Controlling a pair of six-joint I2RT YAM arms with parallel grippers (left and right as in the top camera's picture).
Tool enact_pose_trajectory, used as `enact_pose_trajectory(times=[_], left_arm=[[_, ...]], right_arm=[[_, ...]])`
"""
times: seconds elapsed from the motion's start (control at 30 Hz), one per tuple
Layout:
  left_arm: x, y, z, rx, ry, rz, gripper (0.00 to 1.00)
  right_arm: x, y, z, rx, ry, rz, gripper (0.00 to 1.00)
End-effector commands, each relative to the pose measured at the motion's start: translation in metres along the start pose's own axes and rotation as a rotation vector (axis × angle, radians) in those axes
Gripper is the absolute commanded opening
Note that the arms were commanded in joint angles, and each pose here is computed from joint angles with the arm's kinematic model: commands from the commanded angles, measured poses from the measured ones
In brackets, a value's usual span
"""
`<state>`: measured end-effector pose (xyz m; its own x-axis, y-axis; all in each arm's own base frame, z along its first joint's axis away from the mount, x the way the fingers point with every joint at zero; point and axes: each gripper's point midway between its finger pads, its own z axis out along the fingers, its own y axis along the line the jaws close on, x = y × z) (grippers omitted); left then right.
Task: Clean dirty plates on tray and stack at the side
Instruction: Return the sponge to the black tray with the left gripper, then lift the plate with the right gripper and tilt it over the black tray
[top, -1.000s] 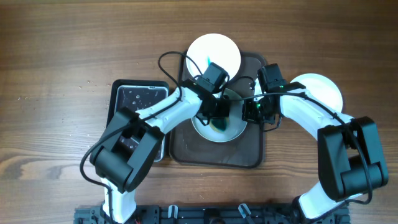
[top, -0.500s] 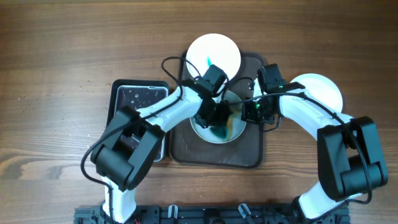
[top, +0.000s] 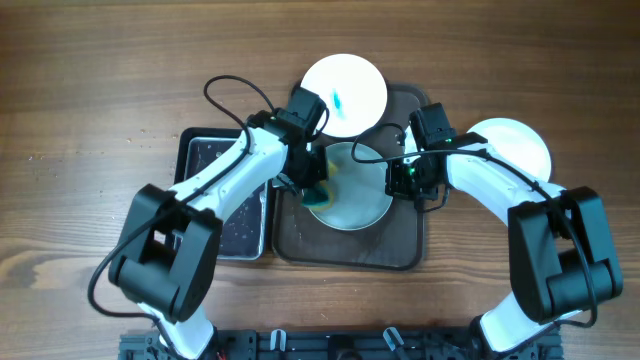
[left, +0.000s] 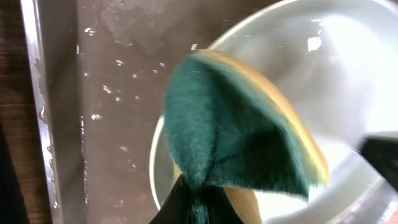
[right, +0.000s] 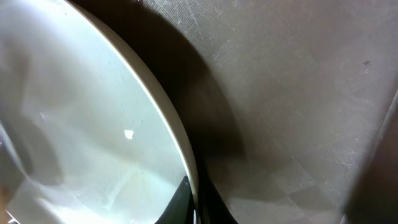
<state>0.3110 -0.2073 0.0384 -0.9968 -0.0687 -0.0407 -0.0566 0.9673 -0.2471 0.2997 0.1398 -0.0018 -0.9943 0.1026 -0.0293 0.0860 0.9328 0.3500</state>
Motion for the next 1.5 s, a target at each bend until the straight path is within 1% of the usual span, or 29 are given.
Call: enact_pose_trajectory(times=[0.0,0.07,0.1,0.17,0.23,0.3,0.37,0.43,0.6,0.63,0.73,0.83,0.9,0.97,1.03,1.13,1.17,1.2,1.23,1.3,1.37,1.4,1.47], left_arm=[[0.003,-0.022,-0.044,0.192,-0.007,-0.01,0.04],[-0.002,-0.017,-0.065,0.217,-0.044,-0.033,0.04],[-0.007,-0.005,-0.08,0.201,-0.087,-0.057,0.04],[-0.015,0.025,-0.1,0.122,-0.16,-0.113,0.04],[-0.018,0.075,-0.117,-0.048,-0.225,-0.194,0.04],[-0.014,0.119,-0.123,-0.218,-0.239,-0.247,0.04],[-0.007,0.139,-0.116,-0.283,-0.217,-0.274,0.04],[0.006,0.151,-0.094,-0.303,-0.18,-0.287,0.04],[0.019,0.182,-0.046,-0.355,-0.212,-0.306,0.04],[0.021,0.186,-0.039,-0.346,-0.214,-0.315,0.13],[0.022,0.185,-0.036,-0.311,-0.207,-0.329,0.22],[0.018,0.171,-0.046,-0.248,-0.192,-0.332,0.34],[0.012,0.162,-0.065,-0.201,-0.183,-0.35,0.4],[0.007,0.161,-0.085,-0.188,-0.192,-0.372,0.43],[-0.001,0.163,-0.113,-0.176,-0.224,-0.403,0.54],[-0.007,0.172,-0.145,-0.162,-0.288,-0.449,0.66],[-0.01,0.176,-0.156,-0.156,-0.32,-0.468,0.72],[-0.011,0.18,-0.165,-0.151,-0.347,-0.485,0.82],[-0.012,0.184,-0.171,-0.147,-0.373,-0.499,1.0],[-0.011,0.194,-0.184,-0.144,-0.416,-0.535,1.0],[-0.01,0.204,-0.192,-0.145,-0.443,-0.567,1.0],[-0.009,0.211,-0.197,-0.148,-0.457,-0.592,1.0],[-0.008,0.216,-0.199,-0.151,-0.462,-0.611,1.0]], right_arm=[[0.011,-0.027,0.016,0.101,0.042,0.026,0.04],[0.011,-0.027,0.016,0.101,0.042,0.025,0.04],[0.011,-0.027,0.016,0.101,0.042,0.025,0.04],[0.011,-0.027,0.016,0.101,0.042,0.025,0.04],[0.011,-0.027,0.016,0.101,0.042,0.023,0.04],[0.011,-0.026,0.016,0.096,0.044,0.015,0.04],[0.012,-0.025,0.016,0.093,0.045,0.008,0.04],[0.012,-0.024,0.016,0.082,0.049,0.0,0.04],[0.012,-0.024,0.016,0.083,0.049,-0.001,0.04],[0.012,-0.024,0.016,0.083,0.05,-0.001,0.04],[0.012,-0.024,0.016,0.082,0.048,-0.001,0.04],[0.003,-0.02,0.016,0.069,0.015,-0.028,0.04],[-0.004,-0.017,0.01,0.066,0.007,-0.088,0.04],[-0.005,-0.012,-0.003,0.073,0.025,-0.081,0.04],[-0.014,0.0,-0.027,0.065,0.004,-0.088,0.04],[-0.02,0.025,-0.067,0.019,-0.029,-0.122,0.04],[-0.02,0.034,-0.078,0.0,-0.036,-0.147,0.04],[-0.02,0.042,-0.089,-0.01,-0.044,-0.166,0.04],[-0.019,0.051,-0.101,-0.015,-0.051,-0.187,0.04],[-0.015,0.074,-0.119,-0.023,-0.046,-0.242,0.04],[-0.008,0.094,-0.125,-0.032,-0.042,-0.292,0.04],[0.0,0.114,-0.126,-0.038,-0.037,-0.328,0.04],[0.006,0.137,-0.12,-0.037,-0.029,-0.361,0.04]])
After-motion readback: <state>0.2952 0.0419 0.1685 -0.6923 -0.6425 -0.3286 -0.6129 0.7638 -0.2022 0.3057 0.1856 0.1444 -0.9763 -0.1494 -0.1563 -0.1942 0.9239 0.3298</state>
